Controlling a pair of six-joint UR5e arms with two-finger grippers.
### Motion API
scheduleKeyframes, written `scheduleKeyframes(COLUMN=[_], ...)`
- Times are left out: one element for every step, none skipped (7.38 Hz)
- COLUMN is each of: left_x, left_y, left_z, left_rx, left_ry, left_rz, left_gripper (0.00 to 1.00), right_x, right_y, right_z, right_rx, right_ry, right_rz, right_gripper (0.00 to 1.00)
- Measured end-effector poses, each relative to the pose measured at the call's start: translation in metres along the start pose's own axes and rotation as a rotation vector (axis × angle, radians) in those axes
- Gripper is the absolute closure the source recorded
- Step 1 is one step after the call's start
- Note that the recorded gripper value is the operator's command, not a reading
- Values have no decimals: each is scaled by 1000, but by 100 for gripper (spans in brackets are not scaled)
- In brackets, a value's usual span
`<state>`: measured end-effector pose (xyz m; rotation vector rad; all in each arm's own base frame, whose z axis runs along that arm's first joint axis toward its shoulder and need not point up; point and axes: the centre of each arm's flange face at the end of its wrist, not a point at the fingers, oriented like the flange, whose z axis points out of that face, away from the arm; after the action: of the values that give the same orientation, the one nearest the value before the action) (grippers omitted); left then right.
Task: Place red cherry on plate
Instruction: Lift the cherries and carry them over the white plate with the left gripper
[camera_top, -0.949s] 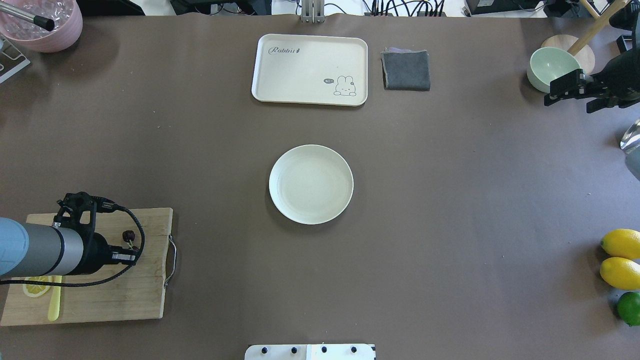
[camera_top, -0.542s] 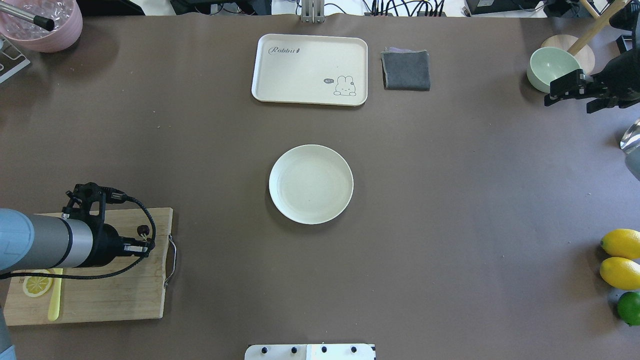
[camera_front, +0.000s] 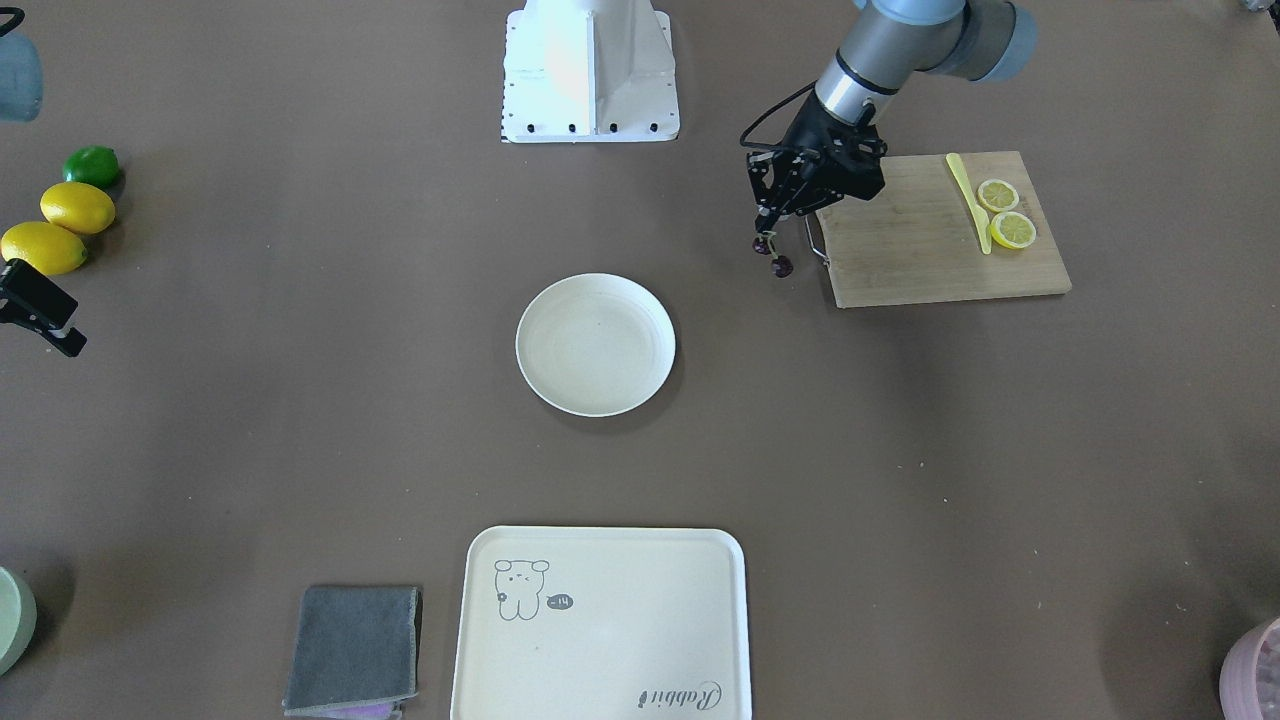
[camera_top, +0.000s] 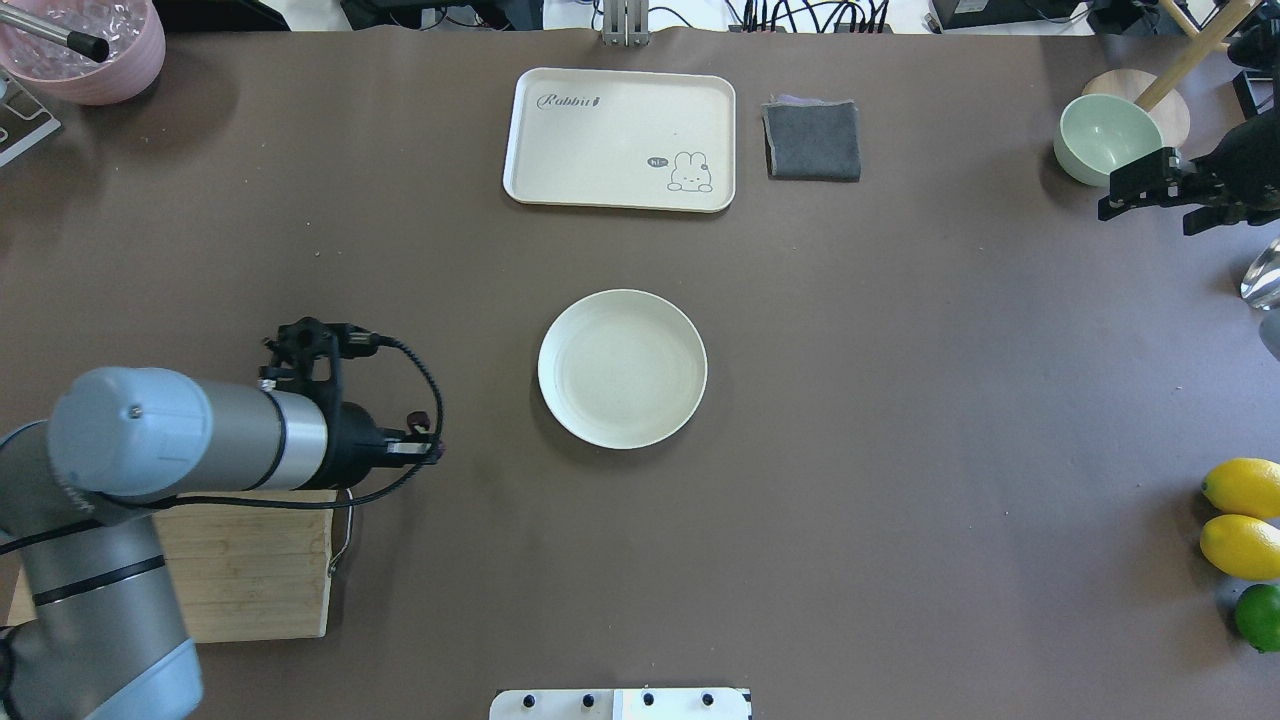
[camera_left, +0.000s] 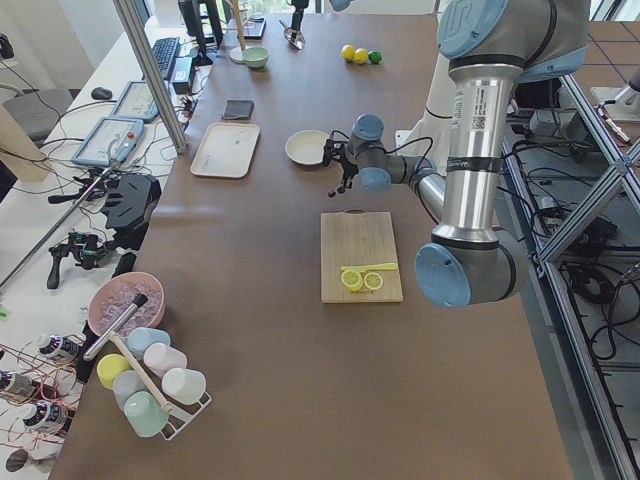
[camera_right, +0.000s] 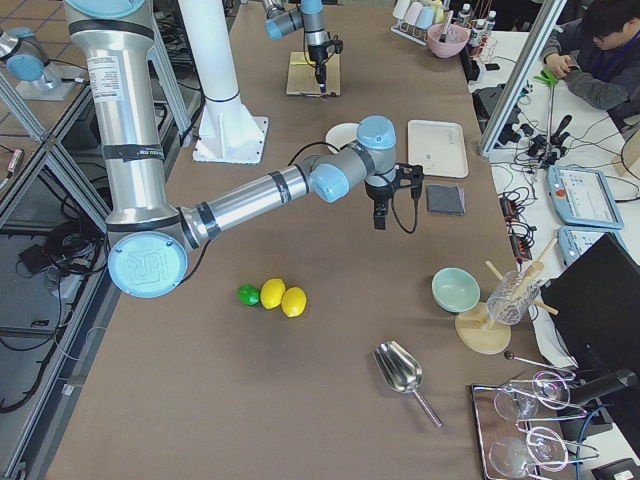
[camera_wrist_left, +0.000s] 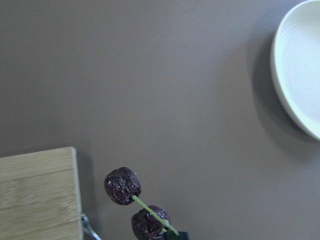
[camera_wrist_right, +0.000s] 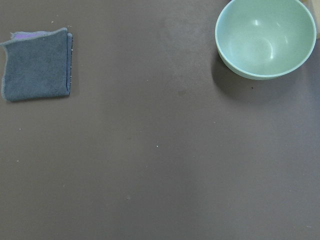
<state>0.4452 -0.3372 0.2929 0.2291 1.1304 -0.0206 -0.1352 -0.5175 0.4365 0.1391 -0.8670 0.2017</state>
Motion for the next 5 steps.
scheduleKeyframes(left_x=[37,70,97,115,123], left_y=[-13,-25,-36,-45,-50], left_z=[13,25,38,50,58], left_rx=[4,8,16,26,32], left_ry=[14,25,31,29,27], left_rz=[-18,-38,-53,-60,-62], left_gripper=[100,100,58,3,3], right_x=[7,10,12,14,14], right_y=[1,1,2,2,2], right_z=[0,0,1,0,-1], right_rx=[0,0,-2,-1,1], right_ry=[6,9,12,13,12], right_rz=[10,15,18,21,21], right_gripper=[0,0,0,0,0])
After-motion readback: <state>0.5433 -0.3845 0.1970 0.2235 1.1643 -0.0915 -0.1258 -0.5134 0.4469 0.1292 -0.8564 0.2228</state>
